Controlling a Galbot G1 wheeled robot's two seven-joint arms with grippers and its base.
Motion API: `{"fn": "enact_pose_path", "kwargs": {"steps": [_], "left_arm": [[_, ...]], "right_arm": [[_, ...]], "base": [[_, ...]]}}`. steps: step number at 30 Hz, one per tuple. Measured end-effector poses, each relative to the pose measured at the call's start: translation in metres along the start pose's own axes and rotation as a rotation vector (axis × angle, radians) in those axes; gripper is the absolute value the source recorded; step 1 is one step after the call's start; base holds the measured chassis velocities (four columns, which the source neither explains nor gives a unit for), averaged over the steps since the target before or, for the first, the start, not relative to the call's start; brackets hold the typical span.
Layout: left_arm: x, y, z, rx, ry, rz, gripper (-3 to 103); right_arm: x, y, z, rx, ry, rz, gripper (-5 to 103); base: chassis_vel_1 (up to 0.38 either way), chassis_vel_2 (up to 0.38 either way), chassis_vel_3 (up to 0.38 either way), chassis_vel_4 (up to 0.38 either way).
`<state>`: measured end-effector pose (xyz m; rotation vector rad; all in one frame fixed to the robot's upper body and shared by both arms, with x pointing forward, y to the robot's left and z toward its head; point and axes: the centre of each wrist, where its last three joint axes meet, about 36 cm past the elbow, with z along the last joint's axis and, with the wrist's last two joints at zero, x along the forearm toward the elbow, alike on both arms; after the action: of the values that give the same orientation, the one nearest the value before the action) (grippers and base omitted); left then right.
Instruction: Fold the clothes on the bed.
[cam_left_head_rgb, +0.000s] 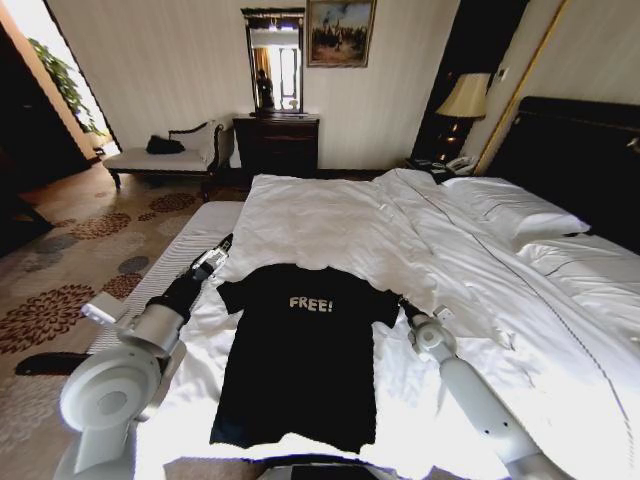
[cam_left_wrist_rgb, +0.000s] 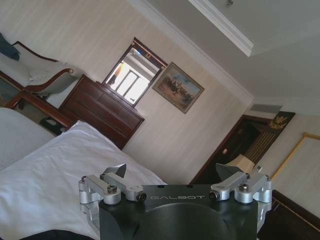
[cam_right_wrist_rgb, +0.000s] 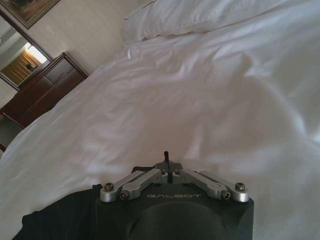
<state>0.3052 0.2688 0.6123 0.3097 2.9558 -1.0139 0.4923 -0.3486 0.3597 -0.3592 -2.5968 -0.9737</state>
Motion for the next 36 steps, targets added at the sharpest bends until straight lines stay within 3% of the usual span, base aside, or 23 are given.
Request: {"fn": "enact_pose_path", "kwargs": {"steps": [10,14,36], "left_arm": [[0.001,0.001,0.001,-0.003,-0.001,-0.011,100],[0.002,0.002,0.003,-0.003,-0.002,-0.021,100],[0.003,0.003,0.004,-0.028,-0.009,-0.040,100]], "right_arm": [[0.007,0.040,-0.019,-0.031,-0.100,-0.113,0],[0.011,0.056,-0.018,-0.028,-0.093,-0.156,0],[-0.008,0.096,0.067,0.063,0.050,-0.225,0]], "base": [[0.000,0.000,0.000,0.000],[0.000,0.000,0.000,0.000],[0.000,0.000,0.000,0.000]]}}
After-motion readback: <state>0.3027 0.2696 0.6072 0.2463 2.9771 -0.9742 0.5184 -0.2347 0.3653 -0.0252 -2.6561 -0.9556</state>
